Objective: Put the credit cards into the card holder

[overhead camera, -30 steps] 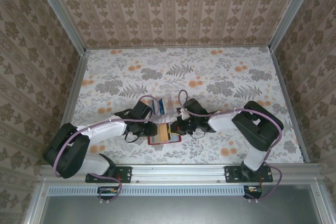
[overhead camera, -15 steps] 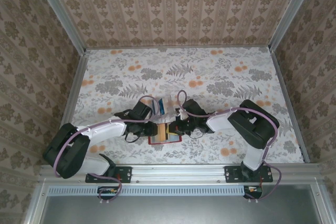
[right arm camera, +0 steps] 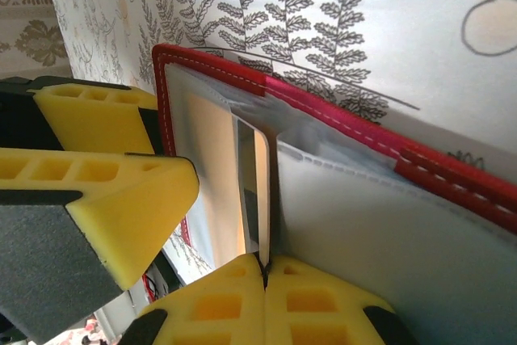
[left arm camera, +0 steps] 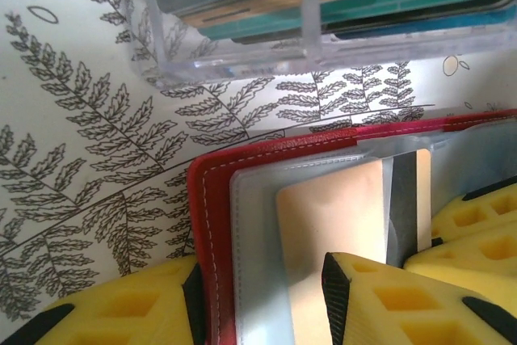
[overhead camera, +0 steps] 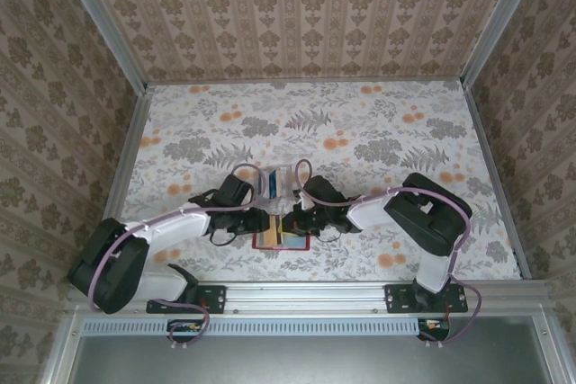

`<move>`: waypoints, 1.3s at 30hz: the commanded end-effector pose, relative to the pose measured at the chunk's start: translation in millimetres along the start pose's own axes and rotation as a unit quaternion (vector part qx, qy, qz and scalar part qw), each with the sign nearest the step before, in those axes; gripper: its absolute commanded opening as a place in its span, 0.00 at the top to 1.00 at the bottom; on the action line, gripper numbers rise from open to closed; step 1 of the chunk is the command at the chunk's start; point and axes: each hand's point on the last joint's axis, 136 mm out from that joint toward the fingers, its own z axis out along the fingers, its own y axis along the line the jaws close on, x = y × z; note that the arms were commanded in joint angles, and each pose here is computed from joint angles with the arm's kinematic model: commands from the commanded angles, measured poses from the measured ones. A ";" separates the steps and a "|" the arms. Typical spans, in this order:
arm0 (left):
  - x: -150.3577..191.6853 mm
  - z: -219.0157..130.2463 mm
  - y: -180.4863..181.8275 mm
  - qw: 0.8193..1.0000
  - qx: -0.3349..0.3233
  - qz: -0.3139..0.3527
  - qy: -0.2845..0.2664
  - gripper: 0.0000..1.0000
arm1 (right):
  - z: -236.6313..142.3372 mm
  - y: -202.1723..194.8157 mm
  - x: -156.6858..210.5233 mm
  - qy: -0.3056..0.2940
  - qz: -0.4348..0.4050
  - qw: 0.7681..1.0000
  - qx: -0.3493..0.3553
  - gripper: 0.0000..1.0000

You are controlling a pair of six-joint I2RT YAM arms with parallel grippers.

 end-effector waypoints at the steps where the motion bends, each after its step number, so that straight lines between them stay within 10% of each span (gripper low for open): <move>1: 30.0 0.2 10.0 0.997 0.008 -0.042 0.059 0.56 | 7.6 -13.9 3.1 -0.004 0.013 0.999 0.035 0.94; 20: 48.3 -4.0 -3.7 0.992 0.074 -0.058 0.086 0.64 | -12.5 -6.1 14.9 -0.066 0.010 0.996 0.063 0.65; 39: 53.4 -3.1 -24.0 0.985 0.125 -0.067 0.096 0.68 | 2.4 7.1 21.4 -0.065 0.017 0.996 0.053 0.72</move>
